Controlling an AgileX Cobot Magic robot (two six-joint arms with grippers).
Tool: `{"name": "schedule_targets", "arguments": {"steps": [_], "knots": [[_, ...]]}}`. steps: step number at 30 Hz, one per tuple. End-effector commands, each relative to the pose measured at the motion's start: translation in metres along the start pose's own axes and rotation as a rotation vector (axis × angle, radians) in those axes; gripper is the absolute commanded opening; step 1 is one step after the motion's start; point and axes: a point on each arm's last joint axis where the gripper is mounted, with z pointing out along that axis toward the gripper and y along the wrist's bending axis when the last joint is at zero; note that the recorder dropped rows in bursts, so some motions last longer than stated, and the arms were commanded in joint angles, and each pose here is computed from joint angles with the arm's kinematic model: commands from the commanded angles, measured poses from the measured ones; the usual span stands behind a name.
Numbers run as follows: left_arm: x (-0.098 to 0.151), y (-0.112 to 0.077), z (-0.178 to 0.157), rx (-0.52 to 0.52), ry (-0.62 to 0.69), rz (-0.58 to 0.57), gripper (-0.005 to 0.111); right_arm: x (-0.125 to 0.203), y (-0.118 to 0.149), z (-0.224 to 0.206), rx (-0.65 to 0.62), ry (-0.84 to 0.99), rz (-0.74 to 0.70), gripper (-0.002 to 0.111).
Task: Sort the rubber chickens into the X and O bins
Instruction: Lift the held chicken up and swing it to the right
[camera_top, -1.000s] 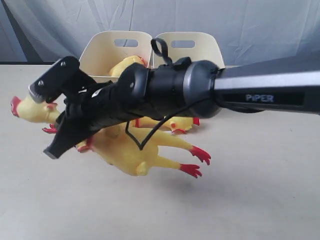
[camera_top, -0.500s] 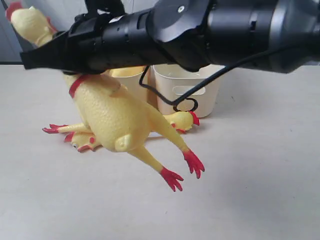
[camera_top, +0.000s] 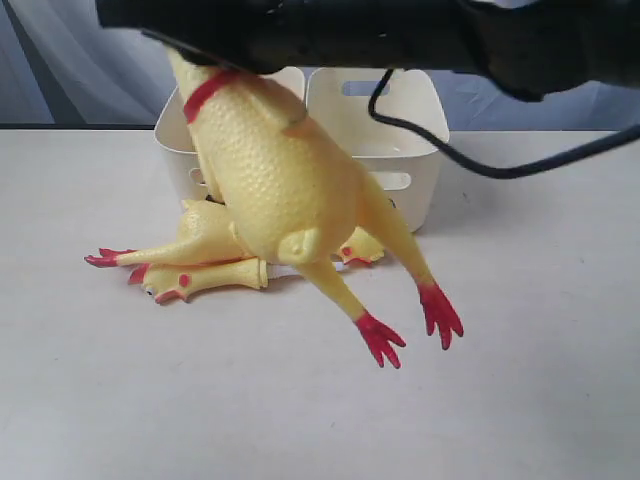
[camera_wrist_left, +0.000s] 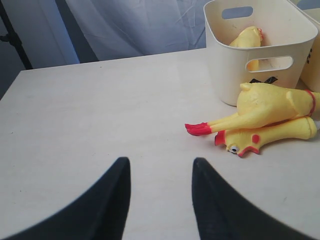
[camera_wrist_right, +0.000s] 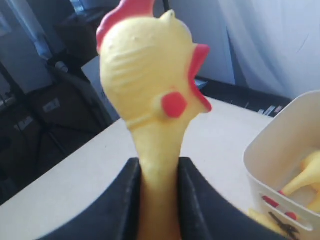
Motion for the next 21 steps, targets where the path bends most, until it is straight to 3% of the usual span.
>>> {"name": "schedule_targets", "arguments": {"steps": [1,13,21], "knots": [[0.000,0.000,-0.001,0.004,-0.018,-0.005,0.039,-0.023,0.002,-0.043,0.050,-0.166,0.024,-0.001],[0.000,0.000,-0.001,0.007,-0.019,-0.008,0.039,-0.052,-0.003,-0.147,0.195,-0.558,0.119,-0.001],[0.000,-0.001,-0.001,0.011,-0.020,-0.011,0.039,-0.065,-0.038,-0.182,0.347,-0.666,0.185,-0.001]]}}
